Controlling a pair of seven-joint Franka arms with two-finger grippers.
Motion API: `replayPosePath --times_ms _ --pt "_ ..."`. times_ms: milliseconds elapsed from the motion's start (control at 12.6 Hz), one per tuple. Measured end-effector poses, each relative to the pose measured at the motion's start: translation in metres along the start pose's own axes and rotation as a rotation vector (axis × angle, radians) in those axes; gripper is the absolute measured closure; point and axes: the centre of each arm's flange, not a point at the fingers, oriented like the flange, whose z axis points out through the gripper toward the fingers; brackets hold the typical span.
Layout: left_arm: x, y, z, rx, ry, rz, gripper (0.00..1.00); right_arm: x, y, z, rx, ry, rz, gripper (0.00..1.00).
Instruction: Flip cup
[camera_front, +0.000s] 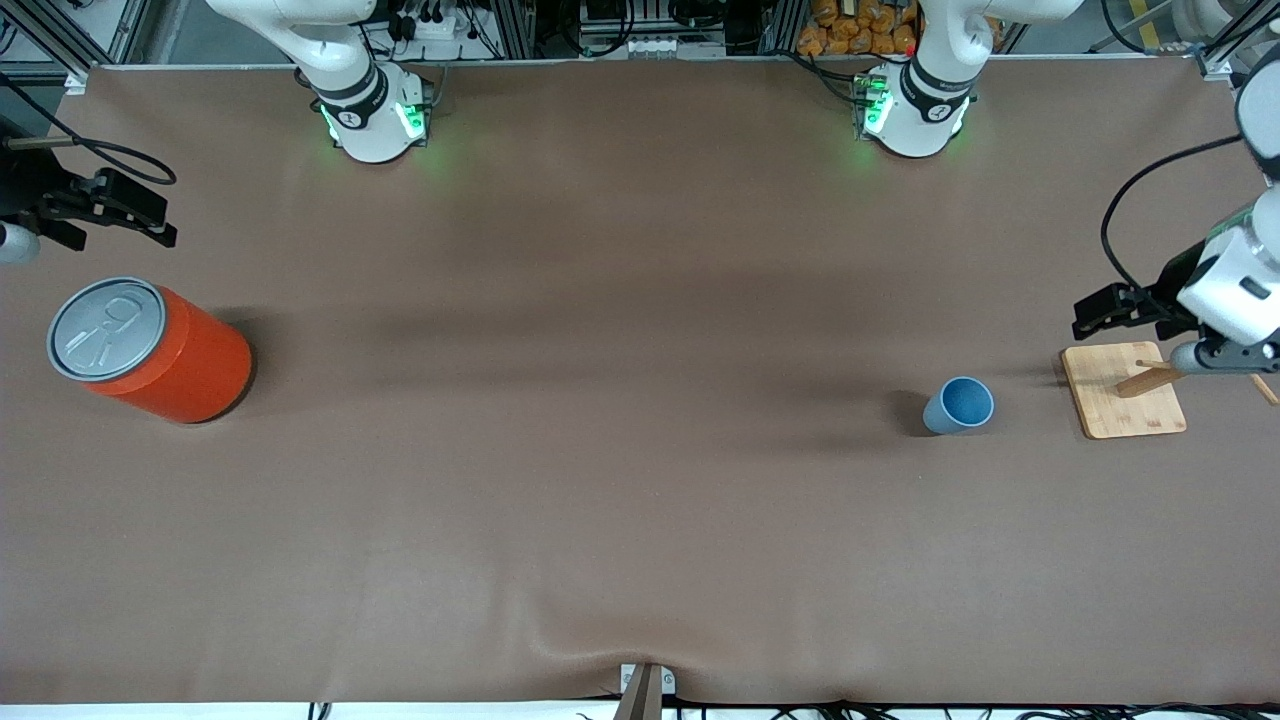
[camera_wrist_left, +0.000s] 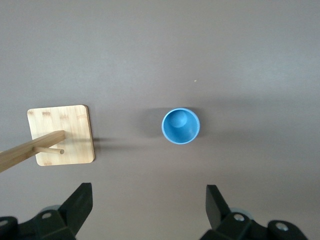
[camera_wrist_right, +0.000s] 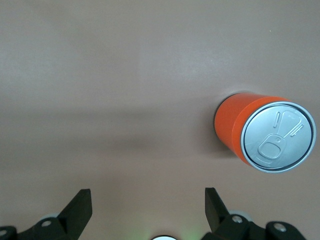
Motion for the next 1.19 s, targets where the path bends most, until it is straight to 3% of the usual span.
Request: replayPosePath --times_ms 396,871,1187 --pt "-0.018 0.047 -0.05 0.004 -0.031 0.021 0.0 0.0 0.005 0.0 0.002 -0.001 0.007 0.0" --pt "-0.049 0.043 -0.092 0.011 -0.097 0.111 0.0 0.0 0.005 0.001 0.004 -0.002 0.006 0.0" --pt "-0.054 0.05 -0.097 0.016 -0.098 0.139 0.0 0.0 0.005 0.001 0.004 -0.002 0.006 0.0"
